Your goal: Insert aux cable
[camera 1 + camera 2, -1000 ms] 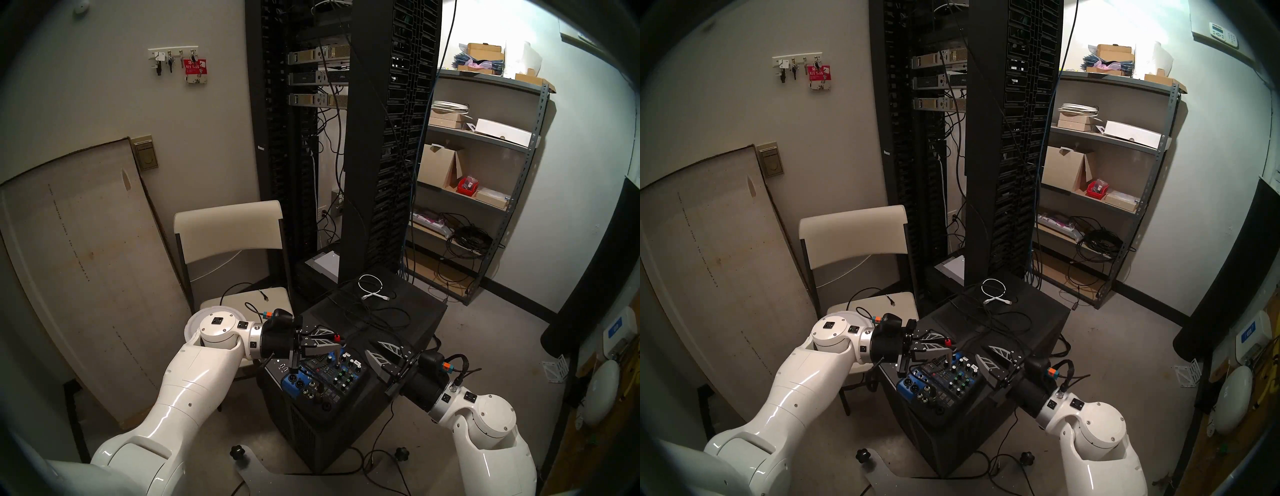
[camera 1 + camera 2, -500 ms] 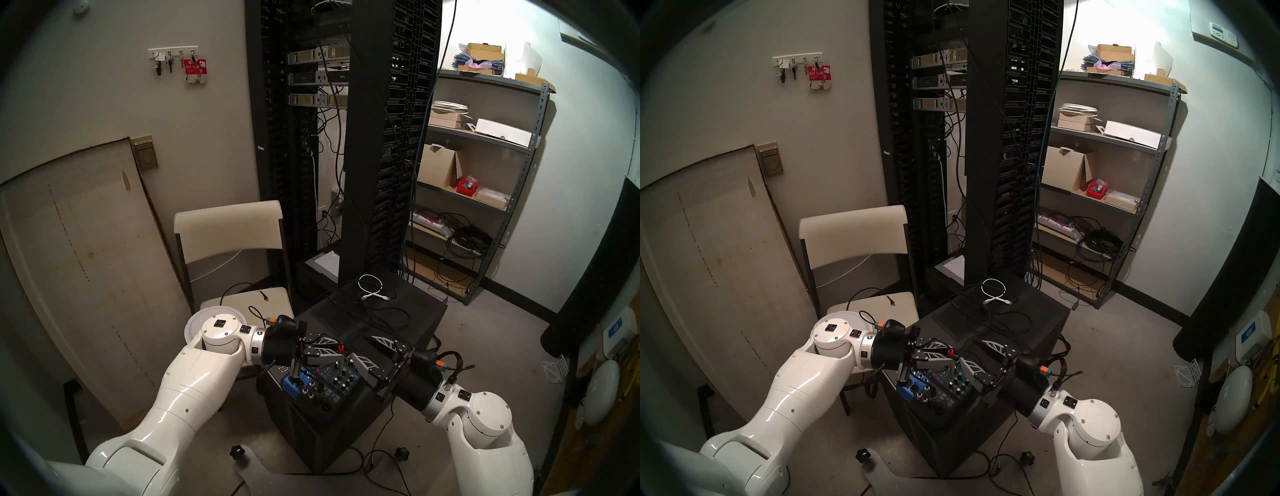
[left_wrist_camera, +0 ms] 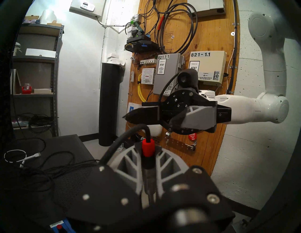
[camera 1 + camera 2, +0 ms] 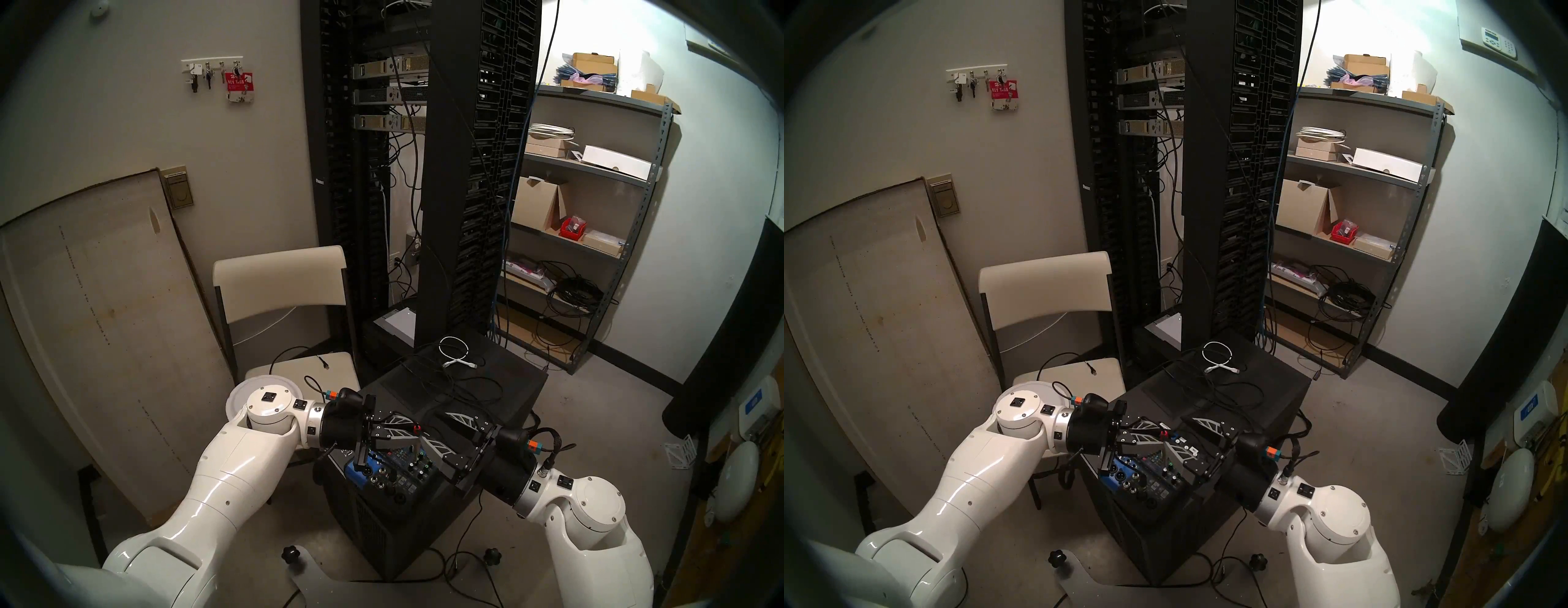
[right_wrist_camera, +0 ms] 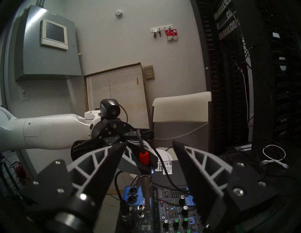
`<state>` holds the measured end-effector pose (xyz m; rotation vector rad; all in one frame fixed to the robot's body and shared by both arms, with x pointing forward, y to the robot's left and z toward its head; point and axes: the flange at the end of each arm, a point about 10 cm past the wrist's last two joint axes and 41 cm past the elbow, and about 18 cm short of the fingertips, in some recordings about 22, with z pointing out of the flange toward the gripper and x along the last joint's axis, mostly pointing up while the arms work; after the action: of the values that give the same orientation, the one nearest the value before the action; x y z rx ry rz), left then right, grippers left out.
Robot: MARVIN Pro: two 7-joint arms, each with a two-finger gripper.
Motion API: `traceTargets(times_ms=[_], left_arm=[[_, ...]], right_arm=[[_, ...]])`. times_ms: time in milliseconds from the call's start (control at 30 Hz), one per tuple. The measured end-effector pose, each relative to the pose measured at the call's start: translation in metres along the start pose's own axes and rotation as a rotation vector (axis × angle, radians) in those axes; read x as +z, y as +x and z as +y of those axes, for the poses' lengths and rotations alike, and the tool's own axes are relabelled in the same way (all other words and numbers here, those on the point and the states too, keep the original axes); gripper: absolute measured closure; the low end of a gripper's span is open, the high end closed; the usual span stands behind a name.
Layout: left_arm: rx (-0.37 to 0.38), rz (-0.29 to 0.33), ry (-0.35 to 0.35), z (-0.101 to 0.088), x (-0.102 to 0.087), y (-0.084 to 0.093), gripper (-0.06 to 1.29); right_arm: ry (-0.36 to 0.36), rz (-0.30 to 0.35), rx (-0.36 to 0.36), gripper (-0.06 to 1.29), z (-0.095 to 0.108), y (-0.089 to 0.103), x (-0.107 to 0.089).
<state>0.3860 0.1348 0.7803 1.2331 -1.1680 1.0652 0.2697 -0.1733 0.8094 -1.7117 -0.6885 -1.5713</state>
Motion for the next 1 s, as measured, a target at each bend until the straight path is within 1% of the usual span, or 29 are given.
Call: traceTargets(times_ms=[333, 500, 900, 1000], left_arm=[[0.006, -0.006, -0.008, -0.002, 0.002, -0.001, 1.11], [0.009, -0.009, -0.013, -0.002, 0.004, -0.001, 1.11], [0.009, -0.01, -0.023, -0.001, 0.006, -0.001, 1.12], [0.009, -0.011, -0.023, -0.001, 0.006, -0.001, 1.12]], right_arm=[[0.028, -0.036, -0.005, 0.38, -0.005, -0.004, -0.001], [0.034, -0.044, -0.019, 0.42, -0.005, -0.004, 0.002], [0.019, -0.048, -0.027, 0.48, -0.003, -0.008, 0.008], [0.015, -0.049, -0.027, 0.53, -0.003, -0.009, 0.009]])
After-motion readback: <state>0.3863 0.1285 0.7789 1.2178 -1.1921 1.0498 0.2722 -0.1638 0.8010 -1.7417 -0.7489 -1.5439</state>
